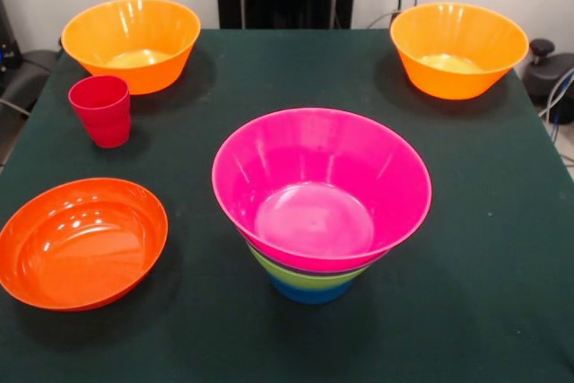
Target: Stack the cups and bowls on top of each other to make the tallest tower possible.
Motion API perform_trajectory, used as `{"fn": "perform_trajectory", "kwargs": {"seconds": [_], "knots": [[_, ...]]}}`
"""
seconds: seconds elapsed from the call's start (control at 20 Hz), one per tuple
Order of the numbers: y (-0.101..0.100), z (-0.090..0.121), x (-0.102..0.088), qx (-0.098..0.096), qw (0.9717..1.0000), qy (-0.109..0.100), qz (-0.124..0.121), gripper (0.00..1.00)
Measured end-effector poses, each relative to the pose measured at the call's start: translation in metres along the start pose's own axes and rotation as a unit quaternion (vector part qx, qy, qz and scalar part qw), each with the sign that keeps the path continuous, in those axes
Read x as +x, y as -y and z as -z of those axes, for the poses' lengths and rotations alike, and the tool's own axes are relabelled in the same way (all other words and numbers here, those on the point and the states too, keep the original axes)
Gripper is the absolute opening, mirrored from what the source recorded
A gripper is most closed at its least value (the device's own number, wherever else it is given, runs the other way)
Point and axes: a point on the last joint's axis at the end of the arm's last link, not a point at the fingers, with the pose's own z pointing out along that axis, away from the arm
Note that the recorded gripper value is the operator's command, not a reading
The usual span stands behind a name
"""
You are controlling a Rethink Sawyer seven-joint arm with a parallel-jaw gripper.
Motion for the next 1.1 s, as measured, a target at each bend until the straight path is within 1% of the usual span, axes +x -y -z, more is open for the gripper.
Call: {"fn": "perform_trajectory", "kwargs": {"seconds": [0.15, 0.2, 0.35, 0.45, 0.55, 0.8, 0.85, 0.95, 1.1], "knots": [[0.004, -0.011, -0.008, -0.006, 0.9999, 0.008, 0.009, 1.00], [0.005, -0.018, -0.013, -0.011, 0.9998, 0.011, 0.013, 1.00], [0.007, -0.025, -0.018, -0.017, 0.9996, 0.016, 0.017, 1.00], [0.005, -0.033, -0.024, -0.025, 0.9992, 0.024, 0.020, 1.00], [0.005, -0.036, -0.026, -0.029, 0.9990, 0.028, 0.021, 1.00], [-0.002, -0.047, -0.033, -0.042, 0.9978, 0.042, 0.028, 1.00], [-0.004, -0.050, -0.035, -0.045, 0.9974, 0.048, 0.031, 1.00], [-0.006, -0.051, -0.037, -0.047, 0.9970, 0.052, 0.032, 1.00], [-0.011, -0.055, -0.040, -0.056, 0.9959, 0.062, 0.036, 1.00]]}}
